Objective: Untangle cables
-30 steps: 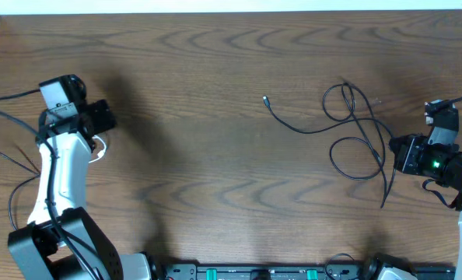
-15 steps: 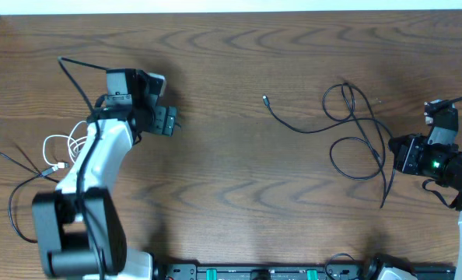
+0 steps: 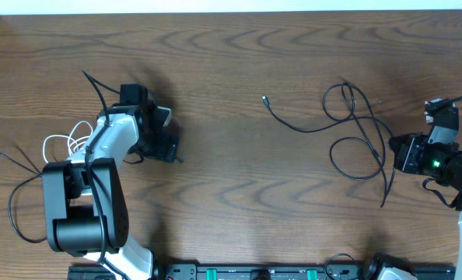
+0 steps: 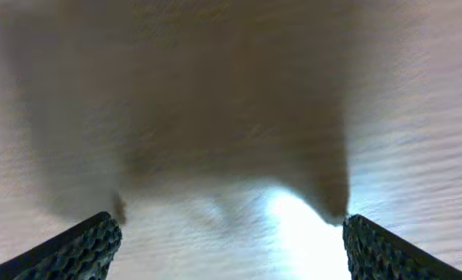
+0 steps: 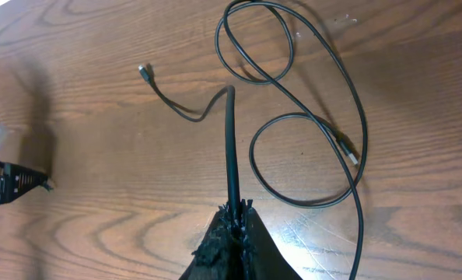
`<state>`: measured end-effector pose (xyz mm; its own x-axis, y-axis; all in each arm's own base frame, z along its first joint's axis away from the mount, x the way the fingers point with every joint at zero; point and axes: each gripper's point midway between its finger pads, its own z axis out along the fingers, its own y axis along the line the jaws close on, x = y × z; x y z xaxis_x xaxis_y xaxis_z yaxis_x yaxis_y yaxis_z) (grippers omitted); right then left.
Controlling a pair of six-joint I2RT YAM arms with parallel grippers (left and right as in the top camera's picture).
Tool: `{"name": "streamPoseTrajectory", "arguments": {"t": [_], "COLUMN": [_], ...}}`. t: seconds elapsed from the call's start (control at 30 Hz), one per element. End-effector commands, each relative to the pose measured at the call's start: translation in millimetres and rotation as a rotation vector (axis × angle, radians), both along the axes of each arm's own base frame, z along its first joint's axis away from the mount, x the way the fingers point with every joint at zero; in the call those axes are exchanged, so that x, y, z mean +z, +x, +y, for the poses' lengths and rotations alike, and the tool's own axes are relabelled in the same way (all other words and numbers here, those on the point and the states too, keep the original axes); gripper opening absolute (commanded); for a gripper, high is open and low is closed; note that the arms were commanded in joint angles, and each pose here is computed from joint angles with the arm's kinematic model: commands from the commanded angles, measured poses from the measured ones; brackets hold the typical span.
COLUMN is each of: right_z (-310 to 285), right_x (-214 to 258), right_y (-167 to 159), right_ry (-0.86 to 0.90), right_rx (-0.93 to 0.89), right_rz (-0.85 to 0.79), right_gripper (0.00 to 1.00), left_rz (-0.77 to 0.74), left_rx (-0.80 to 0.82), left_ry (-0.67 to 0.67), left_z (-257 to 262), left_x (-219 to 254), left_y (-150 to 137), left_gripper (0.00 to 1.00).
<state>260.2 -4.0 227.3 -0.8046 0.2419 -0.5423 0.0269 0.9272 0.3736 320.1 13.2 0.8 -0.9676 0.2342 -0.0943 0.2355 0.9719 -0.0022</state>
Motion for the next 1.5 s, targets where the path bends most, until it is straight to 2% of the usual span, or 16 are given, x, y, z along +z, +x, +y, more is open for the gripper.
{"name": "streamPoseTrajectory", "arguments": {"t": [0.0, 0.13, 0.3, 0.37, 0.47, 0.57, 0.6, 0.63, 0.67, 0.77, 0.8, 0.93, 1.1, 1.23, 1.33, 1.47], "right_z": [1.2, 1.2, 1.3, 1.4, 2.2, 2.4, 2.4, 2.2, 2.1, 1.9, 1.9, 1.9, 1.9, 1.4, 8.1, 16.8], "right_x": [6.0, 6.1, 6.0, 5.8, 4.2, 3.5, 3.6, 3.9, 4.2, 4.6, 4.4, 4.2, 3.9, 5.7, 12.4, 9.9], "right_y": [2.1, 2.3, 2.1, 1.9, -0.5, -1.3, -1.2, -0.8, -0.3, 0.4, 0.3, 0.1, 0.0, 2.5, 9.1, 24.1], "right_ry": [-0.001, -0.001, -0.001, 0.0, 0.004, 0.005, 0.005, 0.004, 0.004, 0.003, 0.003, -0.002, -0.001, -0.003, 0.032, 0.07], "right_rx": [0.015, 0.015, 0.015, 0.015, 0.015, 0.015, 0.015, 0.015, 0.015, 0.015, 0.015, 0.021, 0.021, 0.022, 0.053, 0.102], "right_rz": [-0.022, -0.023, -0.023, -0.021, -0.008, -0.004, -0.005, -0.007, -0.01, -0.013, -0.012, -0.012, -0.011, -0.024, -0.065, -0.078], "right_gripper": [0.01, 0.01, 0.01, 0.01, 0.01, 0.01, 0.01, 0.01, 0.01, 0.01, 0.01, 0.01, 0.01, 0.01, 0.01, 0.01], "left_rz": [0.043, 0.012, -0.121, -0.181, -0.27, -0.306, -0.318, -0.327, -0.351, -0.419, -0.439, -0.494, -0.493, -0.503, -0.487, -0.434], "left_rx": [0.027, 0.122, 0.318, 0.446, 0.734, 0.9, 0.91, 0.915, 0.904, 0.809, 0.79, 0.692, 0.664, 0.592, 0.527, 0.375], "left_ry": [0.154, 0.151, 0.131, 0.136, 0.134, 0.125, 0.097, 0.068, -0.018, -0.188, -0.209, -0.223, -0.239, -0.36, -0.392, -0.426], "left_z": [33.7, 60.8, 114.4, 140.3, 193.7, 223.1, 226.0, 225.9, 219.1, 194.8, 190.5, 169.7, 148.3, 108.9, 81.3, 20.0], "left_x": [-1.0, -0.4, 4.3, 8.1, 14.9, 17.6, 18.0, 18.2, 19.6, 28.5, 31.7, 50.3, 74.5, 101.2, 106.2, 103.8], "left_y": [-10.5, -6.6, 11.3, 15.8, 9.0, -3.0, -3.1, -2.1, 5.1, 30.2, 36.5, 55.7, 51.7, 53.6, 57.0, 63.6], "left_gripper": [0.92, 0.92, 0.92, 0.92, 0.92, 0.92, 0.92, 0.92, 0.92, 0.92, 0.92, 0.92, 0.91, 0.91, 0.91, 0.91]}}
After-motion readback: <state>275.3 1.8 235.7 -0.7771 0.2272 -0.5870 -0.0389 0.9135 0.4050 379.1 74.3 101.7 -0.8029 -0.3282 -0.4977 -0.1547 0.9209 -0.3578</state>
